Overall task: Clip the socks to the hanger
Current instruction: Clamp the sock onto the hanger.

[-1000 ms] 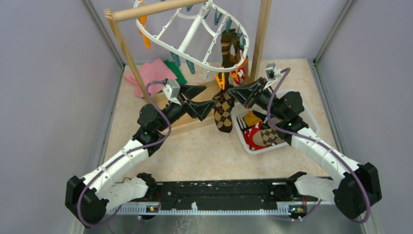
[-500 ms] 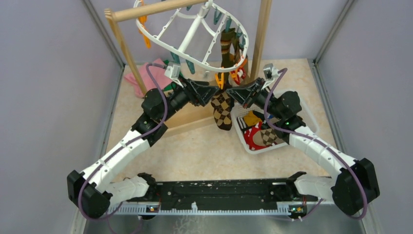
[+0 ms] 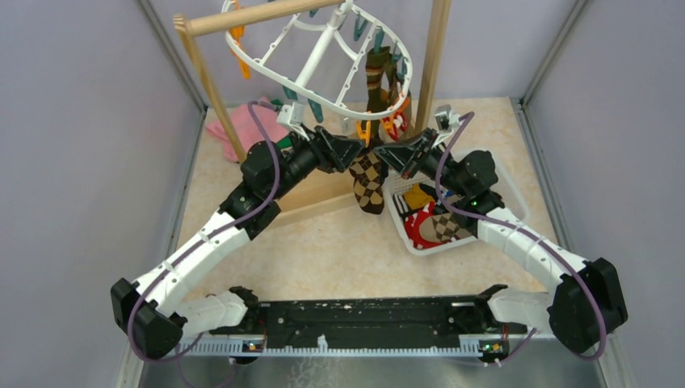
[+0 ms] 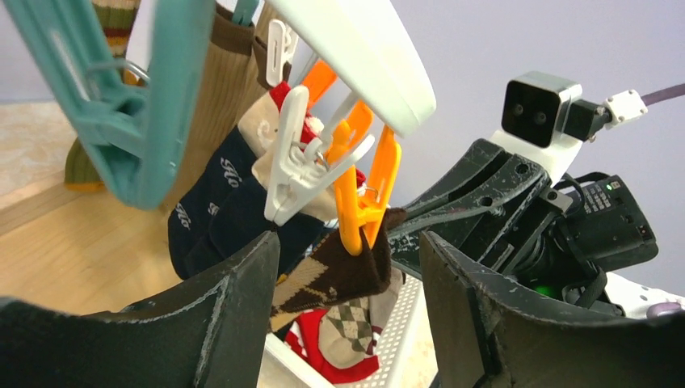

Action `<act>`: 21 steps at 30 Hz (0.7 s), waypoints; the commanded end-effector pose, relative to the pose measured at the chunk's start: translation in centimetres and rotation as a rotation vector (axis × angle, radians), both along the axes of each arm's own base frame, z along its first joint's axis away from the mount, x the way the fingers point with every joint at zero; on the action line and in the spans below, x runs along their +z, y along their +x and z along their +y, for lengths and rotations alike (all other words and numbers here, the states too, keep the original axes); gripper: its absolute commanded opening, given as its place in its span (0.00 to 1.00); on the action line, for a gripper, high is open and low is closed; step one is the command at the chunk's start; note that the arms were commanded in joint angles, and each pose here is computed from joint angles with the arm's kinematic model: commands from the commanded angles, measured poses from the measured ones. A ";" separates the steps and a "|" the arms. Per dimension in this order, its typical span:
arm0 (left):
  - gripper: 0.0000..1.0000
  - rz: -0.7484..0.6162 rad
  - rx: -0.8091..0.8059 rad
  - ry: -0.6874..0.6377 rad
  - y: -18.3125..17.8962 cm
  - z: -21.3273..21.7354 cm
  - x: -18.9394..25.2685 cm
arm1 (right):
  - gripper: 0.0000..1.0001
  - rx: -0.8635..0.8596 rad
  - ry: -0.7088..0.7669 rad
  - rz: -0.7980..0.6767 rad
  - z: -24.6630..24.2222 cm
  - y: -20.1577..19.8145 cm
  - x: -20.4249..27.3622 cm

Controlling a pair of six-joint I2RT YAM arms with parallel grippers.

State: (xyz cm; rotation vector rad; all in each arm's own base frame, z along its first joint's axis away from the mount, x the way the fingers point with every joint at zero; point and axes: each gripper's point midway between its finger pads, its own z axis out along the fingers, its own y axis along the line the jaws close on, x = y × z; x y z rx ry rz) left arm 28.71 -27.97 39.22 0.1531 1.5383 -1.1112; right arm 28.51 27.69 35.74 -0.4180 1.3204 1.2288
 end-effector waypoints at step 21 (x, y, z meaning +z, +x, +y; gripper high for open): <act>0.72 -0.045 0.109 0.082 1.5 -1.3 2.5 | 0.00 0.029 0.046 -0.069 0.0 -0.4 2.5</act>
